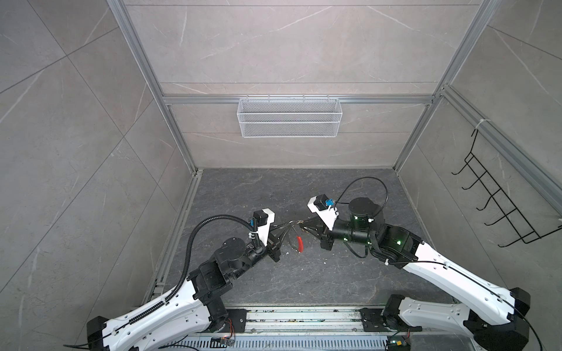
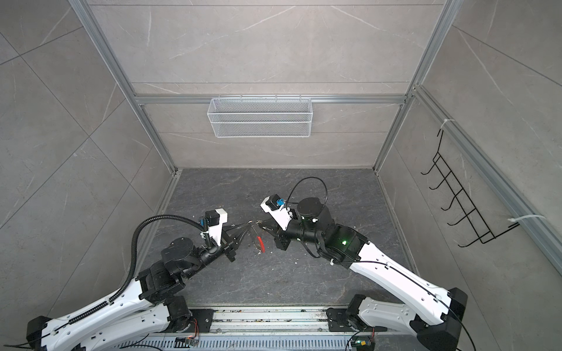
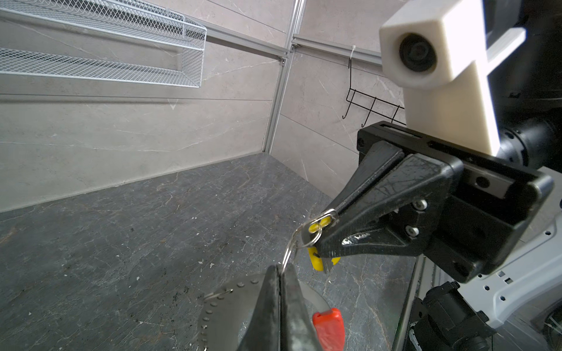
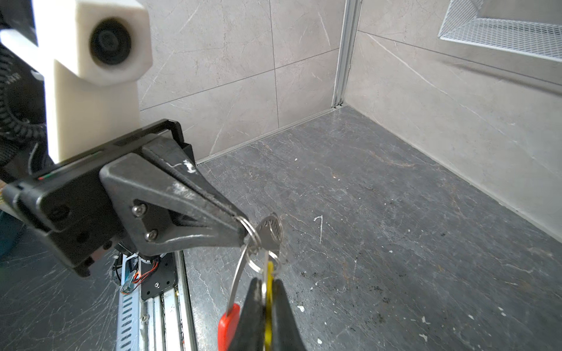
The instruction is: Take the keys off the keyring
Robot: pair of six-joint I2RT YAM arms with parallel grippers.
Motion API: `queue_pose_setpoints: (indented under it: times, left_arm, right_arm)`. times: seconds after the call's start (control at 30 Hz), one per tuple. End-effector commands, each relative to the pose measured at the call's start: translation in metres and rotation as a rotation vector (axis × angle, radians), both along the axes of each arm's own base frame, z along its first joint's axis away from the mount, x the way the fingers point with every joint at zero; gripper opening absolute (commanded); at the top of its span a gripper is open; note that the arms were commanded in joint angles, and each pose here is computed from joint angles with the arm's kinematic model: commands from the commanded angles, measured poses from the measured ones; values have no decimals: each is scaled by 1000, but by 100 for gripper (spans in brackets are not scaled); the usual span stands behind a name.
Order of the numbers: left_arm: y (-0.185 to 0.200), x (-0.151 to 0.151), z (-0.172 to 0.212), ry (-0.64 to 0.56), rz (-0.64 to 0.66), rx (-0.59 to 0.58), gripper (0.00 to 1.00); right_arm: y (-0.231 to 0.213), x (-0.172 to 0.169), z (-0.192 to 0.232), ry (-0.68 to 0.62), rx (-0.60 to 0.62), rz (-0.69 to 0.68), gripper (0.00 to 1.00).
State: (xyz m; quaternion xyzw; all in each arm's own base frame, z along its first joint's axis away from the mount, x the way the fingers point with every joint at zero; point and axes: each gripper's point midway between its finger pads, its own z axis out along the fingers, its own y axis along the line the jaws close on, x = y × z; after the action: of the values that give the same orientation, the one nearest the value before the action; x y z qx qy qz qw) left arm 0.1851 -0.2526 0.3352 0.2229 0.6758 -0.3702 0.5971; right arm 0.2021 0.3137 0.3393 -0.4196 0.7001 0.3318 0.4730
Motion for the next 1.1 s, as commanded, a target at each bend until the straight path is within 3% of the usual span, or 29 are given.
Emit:
queue_pose_setpoints:
  times: [0.0, 1.07]
  left_arm:
    - [27, 23, -19, 47, 186, 90, 0]
    - [12, 25, -48, 213, 155, 257, 0]
  right_arm:
    - [-16, 17, 51, -130, 74, -107, 0]
    - [-18, 20, 77, -238, 42, -102, 0]
